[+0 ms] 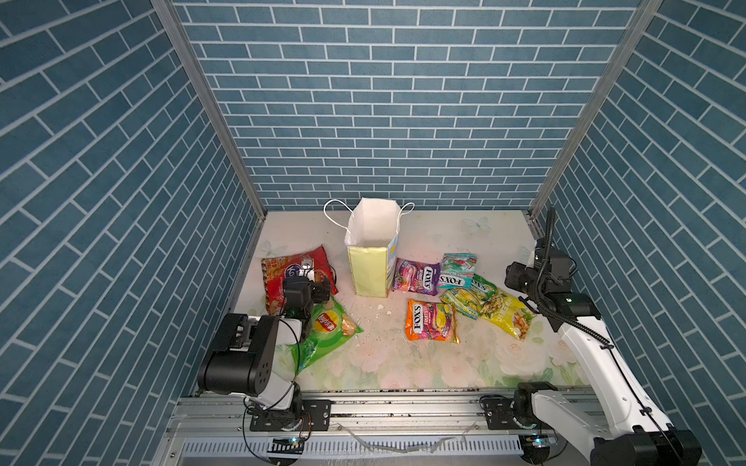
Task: Take the snacks out of the paper bag
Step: Reset both arms
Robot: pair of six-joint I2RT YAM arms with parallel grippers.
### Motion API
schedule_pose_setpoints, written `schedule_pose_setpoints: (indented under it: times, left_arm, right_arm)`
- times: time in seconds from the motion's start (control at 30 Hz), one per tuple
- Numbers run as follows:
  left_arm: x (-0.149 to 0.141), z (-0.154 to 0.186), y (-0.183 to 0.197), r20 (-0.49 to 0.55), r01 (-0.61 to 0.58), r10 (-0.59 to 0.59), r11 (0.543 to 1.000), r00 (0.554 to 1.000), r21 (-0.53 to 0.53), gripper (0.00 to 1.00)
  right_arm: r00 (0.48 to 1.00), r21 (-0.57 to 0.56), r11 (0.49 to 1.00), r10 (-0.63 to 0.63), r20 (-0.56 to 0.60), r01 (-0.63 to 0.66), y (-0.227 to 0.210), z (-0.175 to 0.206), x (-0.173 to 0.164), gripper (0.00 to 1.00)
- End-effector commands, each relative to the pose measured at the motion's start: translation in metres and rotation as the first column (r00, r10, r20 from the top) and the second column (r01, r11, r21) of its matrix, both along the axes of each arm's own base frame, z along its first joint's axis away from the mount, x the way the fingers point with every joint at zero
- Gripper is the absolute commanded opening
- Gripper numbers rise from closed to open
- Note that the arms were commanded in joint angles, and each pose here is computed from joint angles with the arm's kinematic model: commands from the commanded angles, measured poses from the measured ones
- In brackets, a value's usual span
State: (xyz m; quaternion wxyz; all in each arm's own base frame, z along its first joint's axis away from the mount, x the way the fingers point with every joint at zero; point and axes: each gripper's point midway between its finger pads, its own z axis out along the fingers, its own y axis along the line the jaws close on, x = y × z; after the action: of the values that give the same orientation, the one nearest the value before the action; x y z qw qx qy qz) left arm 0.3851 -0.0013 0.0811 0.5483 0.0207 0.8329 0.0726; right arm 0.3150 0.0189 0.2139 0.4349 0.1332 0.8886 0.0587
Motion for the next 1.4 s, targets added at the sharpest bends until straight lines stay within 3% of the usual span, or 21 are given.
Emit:
schedule_pose_setpoints:
  times: [0.0,0.2,0.33,0.43,0.6,0.7,0.77,0.97,1.1,1.27,1.37]
  left_arm:
    - [0.008,0.015,0.006,0.068,-0.018,0.017,1.0,0.998,0.007,1.0]
    - [0.007,0.014,0.005,0.063,-0.016,0.016,1.0,0.998,0.006,1.0]
    - [0.007,0.014,0.005,0.063,-0.016,0.016,1.0,0.998,0.006,1.0]
    - [0.007,0.015,0.005,0.066,-0.013,0.013,1.0,0.998,0.007,1.0]
    - [0.006,0.014,-0.001,0.067,0.022,-0.022,1.0,0.997,0.007,1.0]
    - [0.007,0.015,-0.001,0.068,0.024,-0.025,1.0,0.997,0.007,1.0]
    - [0.006,0.014,-0.001,0.067,0.025,-0.025,1.0,0.997,0.007,1.0]
    - [0.007,0.015,-0.001,0.068,0.025,-0.025,1.0,0.997,0.007,1.0]
    - [0.007,0.014,-0.001,0.067,0.026,-0.027,1.0,0.997,0.008,1.0]
    - [0.007,0.014,-0.002,0.067,0.027,-0.028,1.0,0.997,0.006,1.0]
    - [0.007,0.015,-0.002,0.068,0.027,-0.028,1.0,0.997,0.006,1.0]
  right_arm:
    - [0.999,-0.049,0.998,-0.044,-0.027,0.043,-0.013,-0.016,-0.004,0.48]
    - [0.992,-0.242,0.964,-0.098,0.076,0.113,-0.045,-0.043,0.007,0.55]
    - [0.974,-0.263,0.962,-0.015,0.228,0.077,-0.041,-0.061,0.028,0.56]
    - [0.963,-0.266,0.962,0.009,0.268,0.065,-0.04,-0.078,0.041,0.57]
    - [0.966,-0.276,0.959,0.016,0.257,0.057,-0.044,-0.1,0.056,0.58]
    - [0.949,-0.284,0.959,0.082,0.305,0.009,-0.043,-0.095,0.067,0.59]
    - [0.951,-0.232,0.973,0.084,0.296,-0.013,-0.049,-0.106,0.071,0.59]
    - [0.931,-0.202,0.978,0.03,0.364,0.047,-0.06,-0.117,0.065,0.59]
    - [0.963,-0.22,0.975,0.057,0.262,0.002,-0.056,-0.127,0.077,0.62]
    - [0.96,-0.229,0.973,0.062,0.274,0.002,-0.054,-0.125,0.078,0.74]
    - [0.956,-0.229,0.973,0.067,0.284,0.0,-0.053,-0.125,0.077,0.7]
